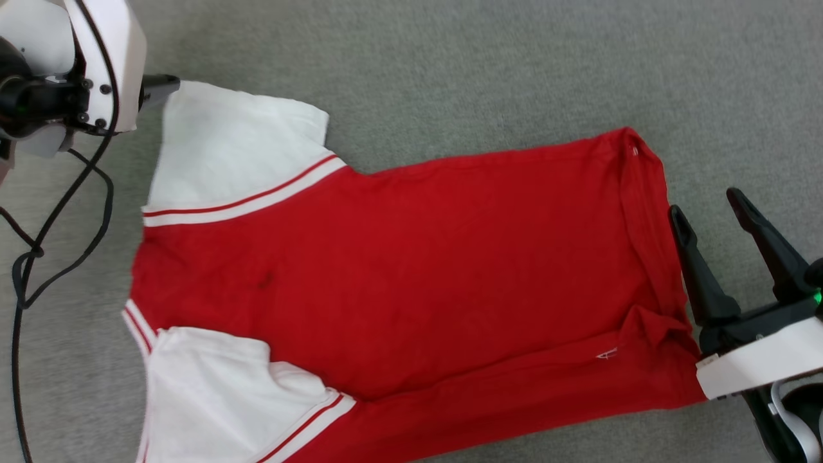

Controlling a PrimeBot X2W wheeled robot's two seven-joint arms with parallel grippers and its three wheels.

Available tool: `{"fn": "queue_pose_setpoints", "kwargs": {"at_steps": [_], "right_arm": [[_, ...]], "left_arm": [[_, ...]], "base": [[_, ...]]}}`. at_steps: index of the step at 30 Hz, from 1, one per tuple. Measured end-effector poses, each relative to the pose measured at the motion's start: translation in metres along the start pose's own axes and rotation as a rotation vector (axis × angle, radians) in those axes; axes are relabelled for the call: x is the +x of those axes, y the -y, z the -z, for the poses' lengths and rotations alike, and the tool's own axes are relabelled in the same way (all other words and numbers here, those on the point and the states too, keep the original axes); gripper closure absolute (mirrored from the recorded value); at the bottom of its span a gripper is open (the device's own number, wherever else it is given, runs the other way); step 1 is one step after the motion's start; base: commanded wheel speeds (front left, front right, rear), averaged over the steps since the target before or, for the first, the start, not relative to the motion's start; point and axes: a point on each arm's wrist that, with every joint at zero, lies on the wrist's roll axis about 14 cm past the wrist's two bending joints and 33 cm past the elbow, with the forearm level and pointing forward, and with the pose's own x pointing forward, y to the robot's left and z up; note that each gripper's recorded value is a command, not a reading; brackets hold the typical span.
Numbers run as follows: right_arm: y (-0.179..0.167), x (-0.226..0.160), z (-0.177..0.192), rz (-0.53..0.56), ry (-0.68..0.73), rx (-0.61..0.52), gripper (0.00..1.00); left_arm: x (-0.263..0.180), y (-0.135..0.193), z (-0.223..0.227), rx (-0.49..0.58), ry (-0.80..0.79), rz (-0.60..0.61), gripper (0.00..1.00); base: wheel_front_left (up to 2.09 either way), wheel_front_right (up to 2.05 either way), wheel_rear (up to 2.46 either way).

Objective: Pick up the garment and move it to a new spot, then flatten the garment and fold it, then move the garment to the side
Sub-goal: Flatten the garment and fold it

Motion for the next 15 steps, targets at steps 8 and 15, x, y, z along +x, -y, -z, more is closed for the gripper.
{"fn": "queue_pose_setpoints", "kwargs": {"at_steps": [8,15], "right_arm": [[0.010,0.011,0.025,0.021,-0.069,-0.015,0.00],[0.017,0.013,0.028,0.029,-0.079,-0.030,0.00]], "left_arm": [[0.067,0.002,0.031,0.006,-0.177,0.018,0.00],[0.076,0.003,0.037,0.036,-0.211,0.036,1.00]], "base": [[0.00,0.00,0.00],[0.00,0.00,0.00]]}}
